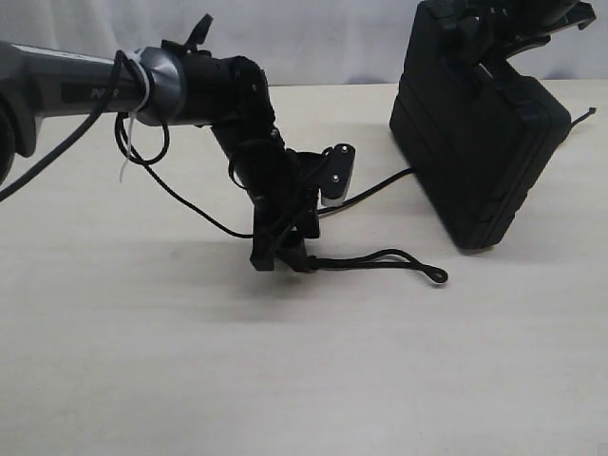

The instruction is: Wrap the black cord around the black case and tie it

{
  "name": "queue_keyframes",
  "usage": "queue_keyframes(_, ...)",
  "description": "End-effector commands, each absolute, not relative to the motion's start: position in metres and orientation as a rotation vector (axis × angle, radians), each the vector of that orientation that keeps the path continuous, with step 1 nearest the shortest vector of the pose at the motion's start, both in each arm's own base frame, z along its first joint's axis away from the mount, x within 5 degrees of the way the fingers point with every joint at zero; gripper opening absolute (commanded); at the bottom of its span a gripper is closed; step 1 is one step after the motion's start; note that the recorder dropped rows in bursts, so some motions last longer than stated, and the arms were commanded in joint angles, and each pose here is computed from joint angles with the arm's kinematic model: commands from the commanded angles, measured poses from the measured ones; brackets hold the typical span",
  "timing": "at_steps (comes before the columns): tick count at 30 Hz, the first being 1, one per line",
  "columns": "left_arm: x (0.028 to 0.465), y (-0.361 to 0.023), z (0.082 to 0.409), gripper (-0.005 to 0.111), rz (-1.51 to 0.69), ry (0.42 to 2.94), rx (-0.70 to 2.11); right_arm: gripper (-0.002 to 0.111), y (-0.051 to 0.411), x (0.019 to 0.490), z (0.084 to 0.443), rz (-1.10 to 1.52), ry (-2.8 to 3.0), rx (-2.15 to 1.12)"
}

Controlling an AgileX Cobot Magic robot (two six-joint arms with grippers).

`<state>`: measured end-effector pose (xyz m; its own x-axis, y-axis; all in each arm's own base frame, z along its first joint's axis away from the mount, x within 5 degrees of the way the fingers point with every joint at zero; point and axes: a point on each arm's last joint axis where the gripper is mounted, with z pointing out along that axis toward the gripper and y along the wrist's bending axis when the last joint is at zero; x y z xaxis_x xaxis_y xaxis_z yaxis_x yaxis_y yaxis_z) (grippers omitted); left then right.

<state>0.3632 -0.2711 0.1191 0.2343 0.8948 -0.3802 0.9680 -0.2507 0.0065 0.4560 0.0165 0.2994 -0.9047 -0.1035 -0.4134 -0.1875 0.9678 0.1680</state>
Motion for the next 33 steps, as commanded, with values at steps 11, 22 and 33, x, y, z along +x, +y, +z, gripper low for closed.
queue_keyframes(11, 0.373, -0.276, 0.128, 0.000, -0.338, 1.756, 2.125, 0.004, 0.017, 0.458, 0.290, 0.291, 2.733, -0.223)
queue_keyframes(22, 0.393, -0.274, 0.207, 0.000, -0.117, 1.697, 1.704, 0.004, 0.017, 0.458, 0.290, 0.291, 2.733, -0.223)
queue_keyframes(33, 0.422, -0.227, 0.228, 0.000, -0.316, 1.885, 1.302, 0.004, 0.017, 0.458, 0.290, 0.291, 2.733, -0.223)
